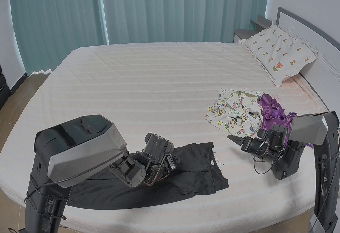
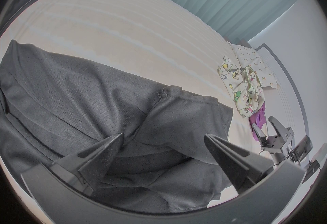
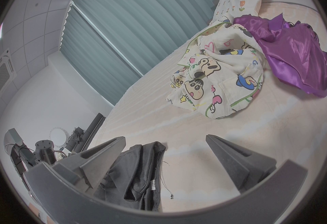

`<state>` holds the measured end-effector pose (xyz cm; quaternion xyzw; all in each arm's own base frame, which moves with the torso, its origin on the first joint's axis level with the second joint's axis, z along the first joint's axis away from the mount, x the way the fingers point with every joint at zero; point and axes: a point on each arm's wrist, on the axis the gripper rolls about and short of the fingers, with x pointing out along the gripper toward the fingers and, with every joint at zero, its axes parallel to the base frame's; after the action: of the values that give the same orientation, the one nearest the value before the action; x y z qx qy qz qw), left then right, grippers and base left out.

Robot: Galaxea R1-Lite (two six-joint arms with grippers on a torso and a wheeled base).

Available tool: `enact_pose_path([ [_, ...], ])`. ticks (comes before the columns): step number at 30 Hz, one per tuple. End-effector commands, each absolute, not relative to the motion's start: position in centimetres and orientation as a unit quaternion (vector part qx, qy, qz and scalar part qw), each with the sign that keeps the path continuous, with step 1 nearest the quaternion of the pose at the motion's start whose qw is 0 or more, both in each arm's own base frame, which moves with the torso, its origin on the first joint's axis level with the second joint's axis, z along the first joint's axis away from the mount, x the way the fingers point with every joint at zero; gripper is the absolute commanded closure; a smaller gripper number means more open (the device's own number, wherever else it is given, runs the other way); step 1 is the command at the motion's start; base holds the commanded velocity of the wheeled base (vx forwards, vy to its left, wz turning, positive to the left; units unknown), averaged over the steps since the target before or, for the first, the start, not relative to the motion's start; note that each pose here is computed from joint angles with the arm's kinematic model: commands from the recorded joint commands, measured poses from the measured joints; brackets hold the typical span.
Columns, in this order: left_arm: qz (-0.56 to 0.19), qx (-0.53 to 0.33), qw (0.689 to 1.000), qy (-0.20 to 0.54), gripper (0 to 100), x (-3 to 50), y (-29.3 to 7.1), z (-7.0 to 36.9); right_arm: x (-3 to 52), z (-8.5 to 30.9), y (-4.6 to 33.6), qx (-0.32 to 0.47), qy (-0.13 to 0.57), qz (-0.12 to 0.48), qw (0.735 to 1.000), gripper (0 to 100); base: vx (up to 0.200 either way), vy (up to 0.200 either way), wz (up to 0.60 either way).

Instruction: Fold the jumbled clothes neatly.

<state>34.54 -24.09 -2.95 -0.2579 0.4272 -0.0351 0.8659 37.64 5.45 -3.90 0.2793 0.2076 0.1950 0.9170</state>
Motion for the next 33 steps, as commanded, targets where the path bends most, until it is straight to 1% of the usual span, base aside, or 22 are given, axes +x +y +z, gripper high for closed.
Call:
enact_pose_path([
  [1, -0.035, -0.256, 0.867, 0.426, 0, 34.4, -24.0, -2.8, 37.6, -4.0, 5.5, 0.279, 0.209, 0.195, 0.917, 0, 0.000, 0.000, 0.00],
  [10, -0.038, -0.275, 0.871, 0.406, 0, 35.1, -23.9, -1.5, 37.6, -4.1, 5.5, 0.280, 0.210, 0.195, 0.916, 0, 0.000, 0.000, 0.00],
  [15, -0.028, -0.283, 0.872, 0.398, 0, 35.3, -23.1, -0.7, 37.6, -4.1, 5.5, 0.280, 0.211, 0.194, 0.916, 0, 0.000, 0.000, 0.00],
  [24, -0.028, -0.300, 0.876, 0.377, 0, 35.2, -22.2, 1.9, 37.6, -4.1, 5.5, 0.280, 0.210, 0.194, 0.916, 0, 0.000, 0.000, 0.00],
  [26, -0.009, -0.304, 0.875, 0.376, 0, 34.8, -20.3, 2.5, 37.6, -4.1, 5.5, 0.280, 0.210, 0.195, 0.916, 0, 0.000, 0.000, 0.00],
  [28, -0.003, -0.304, 0.875, 0.378, 0, 34.6, -19.8, 2.6, 37.6, -4.1, 5.5, 0.280, 0.211, 0.194, 0.916, 0, 0.000, 0.000, 0.00],
  [32, 0.041, -0.309, 0.865, 0.392, 0, 33.2, -15.5, 2.7, 37.5, -4.2, 5.5, 0.280, 0.213, 0.194, 0.916, 0, 0.000, 0.000, 0.00],
  [33, 0.044, -0.311, 0.864, 0.394, 0, 33.1, -15.1, 2.7, 37.5, -4.2, 5.5, 0.280, 0.213, 0.194, 0.916, 0, 0.000, 0.000, 0.00],
])
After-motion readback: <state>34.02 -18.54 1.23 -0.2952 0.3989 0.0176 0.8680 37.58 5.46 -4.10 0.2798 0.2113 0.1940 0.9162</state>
